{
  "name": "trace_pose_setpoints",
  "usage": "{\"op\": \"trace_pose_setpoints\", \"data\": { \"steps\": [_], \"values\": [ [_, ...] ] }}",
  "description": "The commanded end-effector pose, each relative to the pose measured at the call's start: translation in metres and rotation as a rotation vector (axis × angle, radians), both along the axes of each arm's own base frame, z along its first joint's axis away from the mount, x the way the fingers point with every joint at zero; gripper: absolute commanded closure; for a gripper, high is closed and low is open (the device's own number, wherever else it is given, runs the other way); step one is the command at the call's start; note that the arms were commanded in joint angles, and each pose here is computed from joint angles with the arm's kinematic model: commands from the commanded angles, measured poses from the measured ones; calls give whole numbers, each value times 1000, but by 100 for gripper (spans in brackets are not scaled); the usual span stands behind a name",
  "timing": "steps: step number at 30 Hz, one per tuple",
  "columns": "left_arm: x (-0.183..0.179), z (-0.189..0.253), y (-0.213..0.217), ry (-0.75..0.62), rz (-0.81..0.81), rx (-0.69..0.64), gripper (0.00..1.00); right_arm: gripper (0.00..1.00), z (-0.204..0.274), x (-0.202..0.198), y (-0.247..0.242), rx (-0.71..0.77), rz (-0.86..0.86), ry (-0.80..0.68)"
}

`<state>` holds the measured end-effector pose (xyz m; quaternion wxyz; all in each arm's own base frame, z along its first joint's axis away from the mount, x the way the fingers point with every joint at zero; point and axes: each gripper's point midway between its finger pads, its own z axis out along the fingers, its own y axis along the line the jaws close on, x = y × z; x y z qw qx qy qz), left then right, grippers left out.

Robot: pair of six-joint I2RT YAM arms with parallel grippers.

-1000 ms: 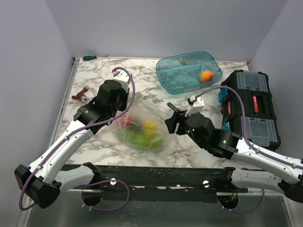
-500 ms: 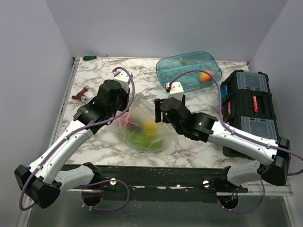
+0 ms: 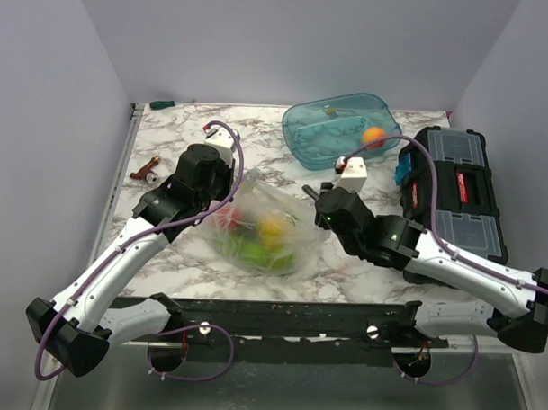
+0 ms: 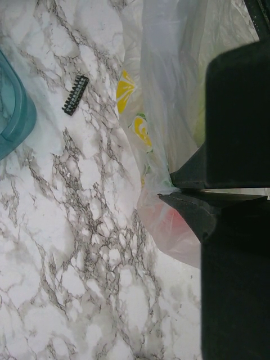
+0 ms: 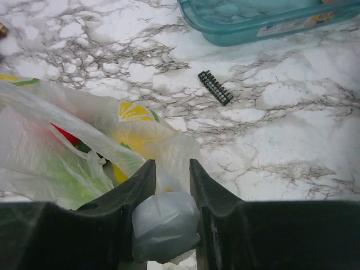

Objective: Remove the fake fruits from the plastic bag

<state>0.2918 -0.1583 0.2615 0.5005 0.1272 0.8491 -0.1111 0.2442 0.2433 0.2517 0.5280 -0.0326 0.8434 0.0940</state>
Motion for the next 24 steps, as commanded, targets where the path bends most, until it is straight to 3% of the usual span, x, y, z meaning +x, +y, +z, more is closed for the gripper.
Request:
{"op": "trace_pose_setpoints", "data": {
  "steps": [1, 5, 6, 7, 9, 11, 15, 19, 24],
  "values": [
    [5, 9, 1, -27, 22, -20, 100, 70, -7, -10, -13, 56, -23, 14],
    [5, 7, 1, -22, 19, -14, 100, 99, -14, -17, -13, 92, -13, 39],
    [4, 7, 0, -18, 12, -16, 100, 99, -13, -18, -12, 106, -10, 44],
    [1, 9, -2, -15, -2, -29, 93, 99, -13, -19, -10, 121, 2, 49],
    [-6, 13, -7, -4, -26, -71, 63, 99, -12, -21, -4, 151, 27, 56],
    [-18, 23, -11, 12, -50, -125, 41, 99, -11, -23, 0, 178, 41, 61],
    [-39, 39, 1, 64, -7, -154, 20, 99, -14, -26, 9, 221, 73, 66],
    [-61, 59, 17, 84, 19, -143, 15, 99, -18, -26, 12, 233, 84, 66],
    [-92, 63, -22, 97, -163, -207, 10, 99, -14, -26, 12, 247, 92, 50]
  ]
}}
